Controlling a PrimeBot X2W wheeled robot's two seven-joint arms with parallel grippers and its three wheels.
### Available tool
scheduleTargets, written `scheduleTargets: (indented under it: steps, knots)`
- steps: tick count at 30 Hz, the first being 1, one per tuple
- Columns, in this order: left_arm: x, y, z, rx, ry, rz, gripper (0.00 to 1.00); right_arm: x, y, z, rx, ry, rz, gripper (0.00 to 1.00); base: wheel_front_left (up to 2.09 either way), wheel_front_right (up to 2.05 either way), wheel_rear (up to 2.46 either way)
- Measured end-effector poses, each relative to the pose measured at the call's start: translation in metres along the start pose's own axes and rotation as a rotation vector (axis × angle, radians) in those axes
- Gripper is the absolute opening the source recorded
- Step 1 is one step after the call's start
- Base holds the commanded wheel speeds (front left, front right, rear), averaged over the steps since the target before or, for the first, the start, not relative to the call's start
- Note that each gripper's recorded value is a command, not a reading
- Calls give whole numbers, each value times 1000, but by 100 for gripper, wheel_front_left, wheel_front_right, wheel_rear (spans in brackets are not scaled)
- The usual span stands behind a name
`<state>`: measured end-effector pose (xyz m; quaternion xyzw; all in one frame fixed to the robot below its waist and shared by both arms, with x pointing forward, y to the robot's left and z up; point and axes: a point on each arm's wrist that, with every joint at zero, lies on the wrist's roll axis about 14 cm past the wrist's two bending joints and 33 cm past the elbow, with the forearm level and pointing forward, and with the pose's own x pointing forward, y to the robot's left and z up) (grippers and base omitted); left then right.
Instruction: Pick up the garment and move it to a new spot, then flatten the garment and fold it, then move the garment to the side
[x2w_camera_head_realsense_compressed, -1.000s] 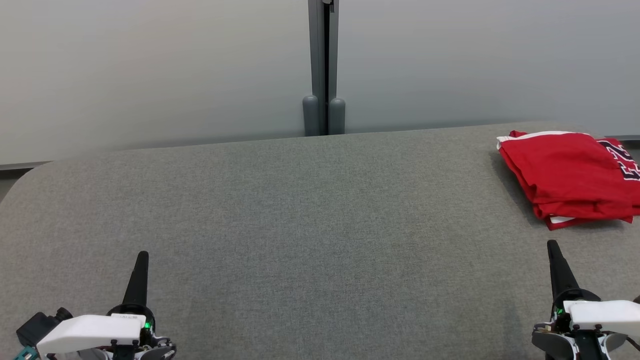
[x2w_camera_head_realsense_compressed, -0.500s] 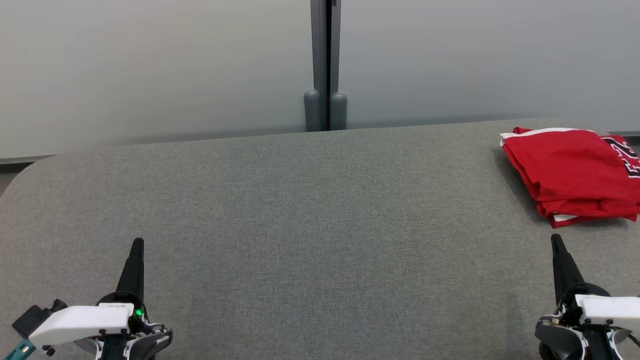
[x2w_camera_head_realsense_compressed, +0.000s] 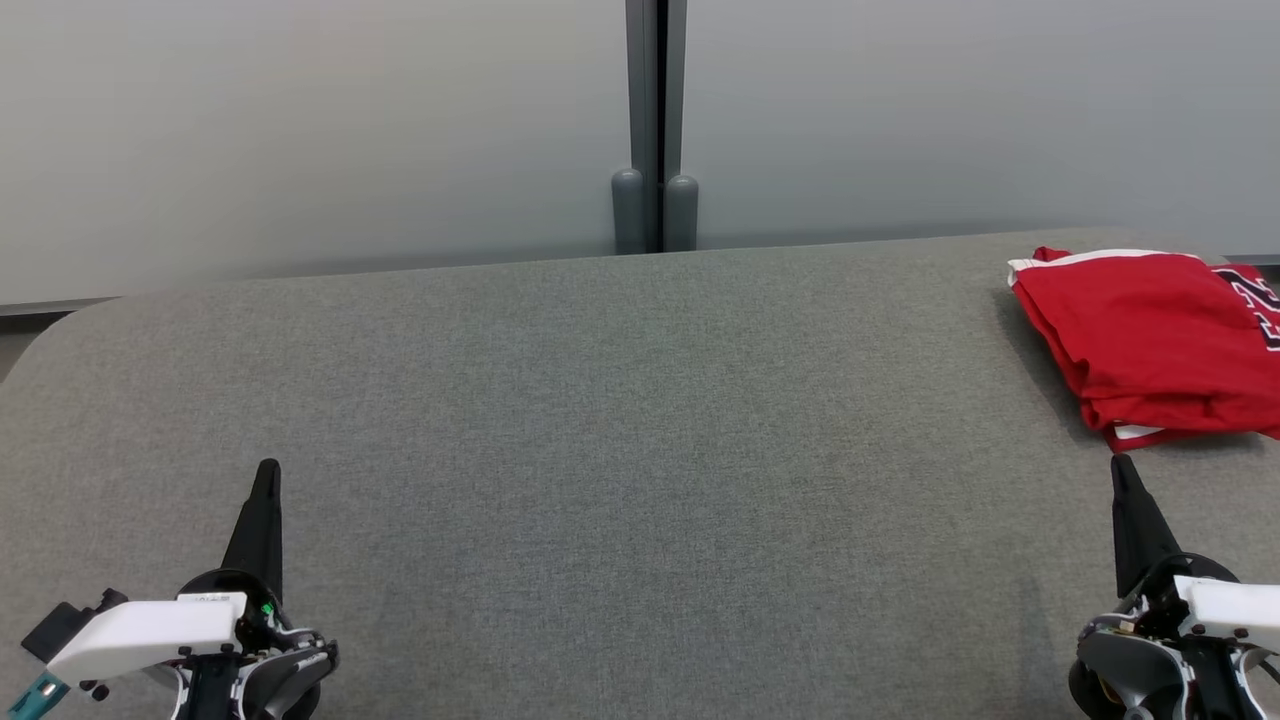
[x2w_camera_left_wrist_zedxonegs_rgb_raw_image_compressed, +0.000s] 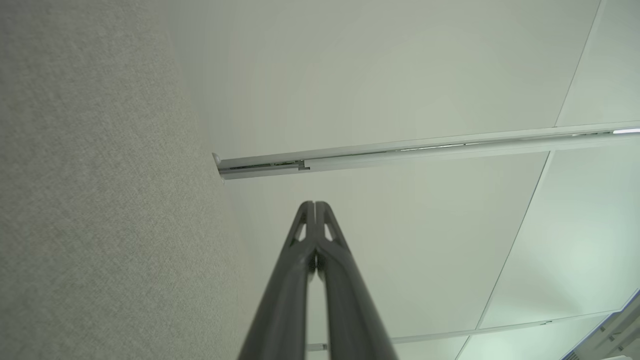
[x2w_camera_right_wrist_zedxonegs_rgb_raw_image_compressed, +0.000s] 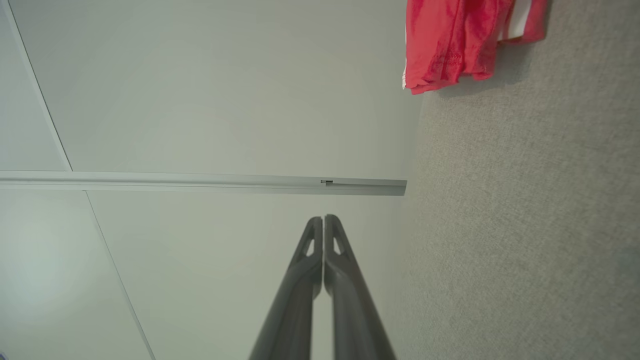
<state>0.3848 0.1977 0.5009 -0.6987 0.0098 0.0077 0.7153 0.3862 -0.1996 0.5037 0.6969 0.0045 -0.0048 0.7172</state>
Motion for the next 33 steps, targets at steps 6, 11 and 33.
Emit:
scheduleTargets:
  steps: [6, 11, 33]
  knots:
    - [3, -4, 1, -27, -1, -15, 0, 1, 0, 1, 31, -1, 3, 0, 0, 0, 0]
    - [3, -4, 1, -28, 0, -15, 0, 1, 0, 1, 32, -1, 3, 0, 0, 0, 0]
    - [3, -4, 1, -31, 0, -16, 0, 1, 1, 1, 32, 0, 4, 0, 0, 0, 0]
